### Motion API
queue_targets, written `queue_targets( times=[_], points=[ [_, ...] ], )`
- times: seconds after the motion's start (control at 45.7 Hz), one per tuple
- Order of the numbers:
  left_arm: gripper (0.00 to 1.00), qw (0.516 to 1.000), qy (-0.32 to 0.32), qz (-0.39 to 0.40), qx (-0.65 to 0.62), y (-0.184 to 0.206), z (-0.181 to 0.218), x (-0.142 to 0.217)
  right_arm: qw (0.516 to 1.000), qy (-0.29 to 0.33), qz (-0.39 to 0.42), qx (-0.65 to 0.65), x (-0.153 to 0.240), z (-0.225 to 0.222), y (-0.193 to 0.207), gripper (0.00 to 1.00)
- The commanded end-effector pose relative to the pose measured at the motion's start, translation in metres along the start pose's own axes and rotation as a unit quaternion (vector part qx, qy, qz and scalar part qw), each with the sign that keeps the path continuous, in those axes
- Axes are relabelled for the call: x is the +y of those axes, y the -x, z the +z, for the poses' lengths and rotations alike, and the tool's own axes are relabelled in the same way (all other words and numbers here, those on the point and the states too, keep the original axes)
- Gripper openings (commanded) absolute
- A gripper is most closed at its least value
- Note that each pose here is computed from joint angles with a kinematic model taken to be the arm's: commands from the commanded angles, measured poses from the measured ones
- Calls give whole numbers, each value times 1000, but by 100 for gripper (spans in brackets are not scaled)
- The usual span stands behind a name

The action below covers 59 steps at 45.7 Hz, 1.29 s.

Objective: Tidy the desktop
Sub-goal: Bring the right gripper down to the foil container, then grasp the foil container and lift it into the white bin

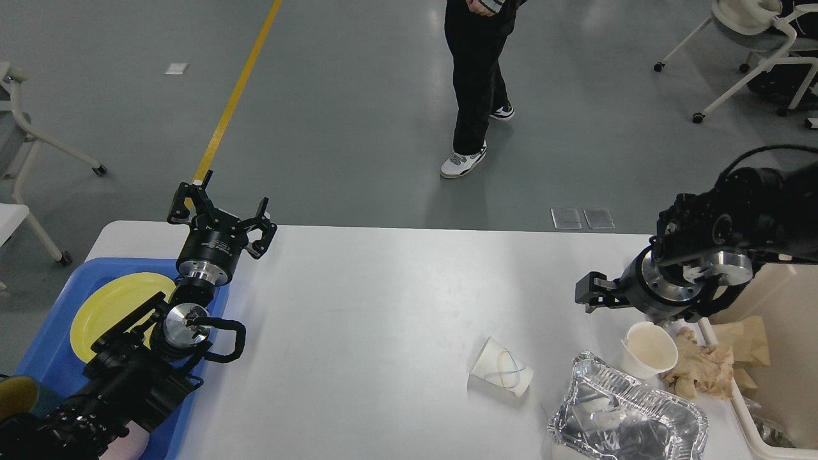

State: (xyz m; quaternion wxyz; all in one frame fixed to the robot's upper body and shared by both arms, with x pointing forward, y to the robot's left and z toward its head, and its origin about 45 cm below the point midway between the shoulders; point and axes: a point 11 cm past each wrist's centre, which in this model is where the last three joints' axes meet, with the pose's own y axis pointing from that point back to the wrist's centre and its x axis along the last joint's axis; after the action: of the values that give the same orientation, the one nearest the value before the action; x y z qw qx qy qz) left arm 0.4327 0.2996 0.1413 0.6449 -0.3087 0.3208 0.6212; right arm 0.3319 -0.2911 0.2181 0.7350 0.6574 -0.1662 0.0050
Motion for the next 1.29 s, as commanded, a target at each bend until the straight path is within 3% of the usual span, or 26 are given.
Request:
queue_targets(
  times=[0.0, 0.197, 0.372, 1.028, 1.159, 1.203, 1.268],
  points=[
    [99, 1000, 0, 0, 0, 0, 0, 0, 999, -2, -24, -38, -10, 21, 13, 100],
    [99, 1000, 0, 1, 0, -1, 0, 1, 997, -26, -44, -50, -24, 5, 39, 100],
    [99, 1000, 0, 0, 0, 0, 0, 0, 999, -15, -26, -37, -58, -10, 68, 100],
    [99, 1000, 0, 1, 0, -1, 0, 0, 997, -21, -5, -74, -113, -19, 102, 96],
    [99, 1000, 0, 0, 0, 0, 0, 0, 996, -18, 3, -82, -123, -16, 103, 85],
    [99, 1000, 0, 0, 0, 0, 0, 0, 996, -18, 8, -85, -124, -15, 101, 74],
    [100, 1000, 0, 0, 0, 0, 0, 0, 996, -16, 10, -86, -128, -14, 103, 46]
  ],
)
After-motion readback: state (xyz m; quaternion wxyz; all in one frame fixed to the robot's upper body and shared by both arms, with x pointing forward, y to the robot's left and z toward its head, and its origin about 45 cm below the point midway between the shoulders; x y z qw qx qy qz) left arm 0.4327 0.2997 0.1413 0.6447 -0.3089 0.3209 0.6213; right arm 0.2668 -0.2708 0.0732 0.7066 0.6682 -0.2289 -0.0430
